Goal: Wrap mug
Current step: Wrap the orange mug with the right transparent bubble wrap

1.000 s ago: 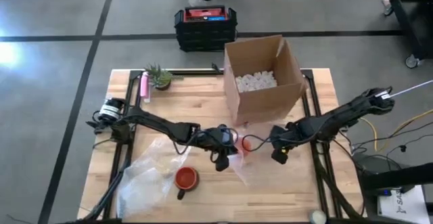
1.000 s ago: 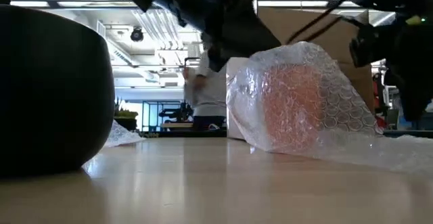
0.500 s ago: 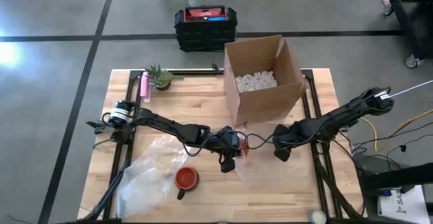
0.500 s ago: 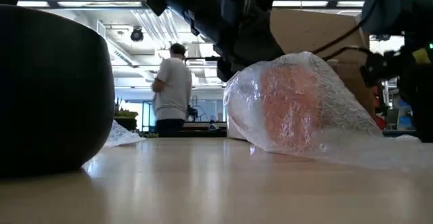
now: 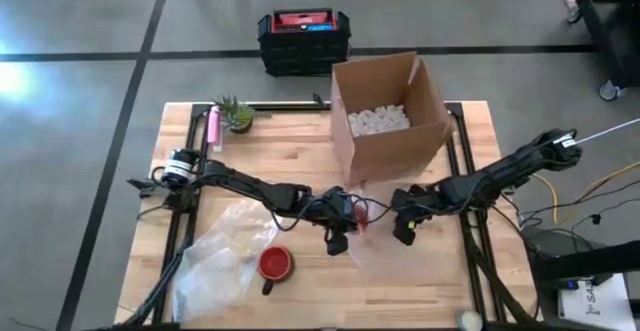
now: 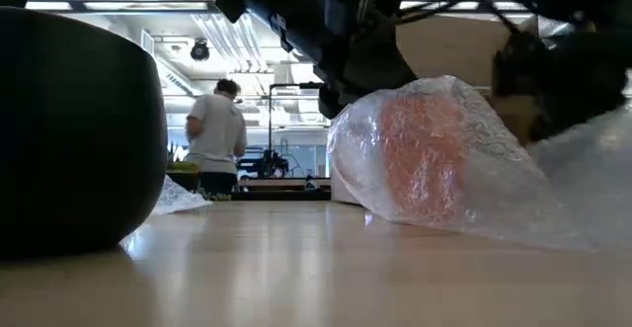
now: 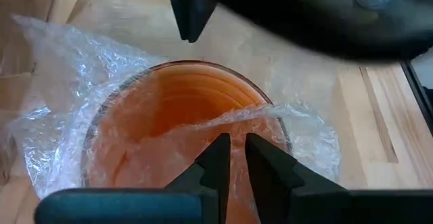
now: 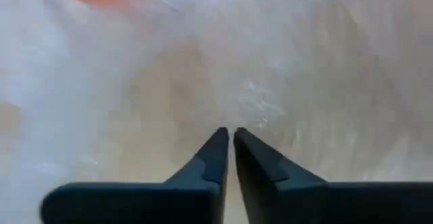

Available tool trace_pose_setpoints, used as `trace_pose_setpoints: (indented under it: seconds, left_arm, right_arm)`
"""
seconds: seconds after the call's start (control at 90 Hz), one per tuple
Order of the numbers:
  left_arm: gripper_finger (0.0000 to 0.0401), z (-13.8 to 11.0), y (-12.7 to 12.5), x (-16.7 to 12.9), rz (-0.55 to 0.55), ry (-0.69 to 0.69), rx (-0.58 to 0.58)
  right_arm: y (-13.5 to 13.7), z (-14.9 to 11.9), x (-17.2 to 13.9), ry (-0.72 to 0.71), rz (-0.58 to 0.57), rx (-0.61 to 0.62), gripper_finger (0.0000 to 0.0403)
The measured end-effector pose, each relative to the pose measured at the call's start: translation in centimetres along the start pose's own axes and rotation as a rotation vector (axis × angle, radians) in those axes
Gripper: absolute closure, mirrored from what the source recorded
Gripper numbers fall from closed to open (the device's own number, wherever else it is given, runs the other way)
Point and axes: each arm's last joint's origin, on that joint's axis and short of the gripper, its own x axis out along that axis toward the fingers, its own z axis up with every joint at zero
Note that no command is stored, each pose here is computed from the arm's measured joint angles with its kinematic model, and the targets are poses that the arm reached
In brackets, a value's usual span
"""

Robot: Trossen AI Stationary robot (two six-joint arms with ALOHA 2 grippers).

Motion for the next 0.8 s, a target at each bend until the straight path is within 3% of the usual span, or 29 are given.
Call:
trace_pose_setpoints:
  seconds: [0.156,0.311,0.433,0.544,0.644,0.8]
  left_arm:
    - [0.0365,0.0,0.0,0.0,-0.001,-0.001,0.0]
    - [0.0365,0.0,0.0,0.0,-0.001,0.001,0.0]
    - [0.0365,-0.1,0.0,0.0,0.0,0.006,-0.001]
    - [0.0365,-0.1,0.0,0.0,0.0,0.006,-0.003]
    - [0.0365,-0.1,0.0,0.0,0.0,0.006,-0.004]
    - [0.0365,-0.1,0.0,0.0,-0.001,0.006,-0.004]
  right_arm:
    - [2.1,2.5,-1.9,-0.105,0.083,-0.099,0.0398]
    - [3.0,3.6,-3.6,-0.101,0.078,-0.127,0.0395]
    - [2.0,2.5,-3.9,0.044,-0.049,-0.002,0.0394]
    - [0.1,0.6,-3.8,0.18,-0.242,0.1,0.0382]
    - [-1.5,-1.2,-3.2,0.246,-0.376,0.184,0.0352]
    - [-3.3,-3.4,-1.4,0.279,-0.452,0.265,0.0289]
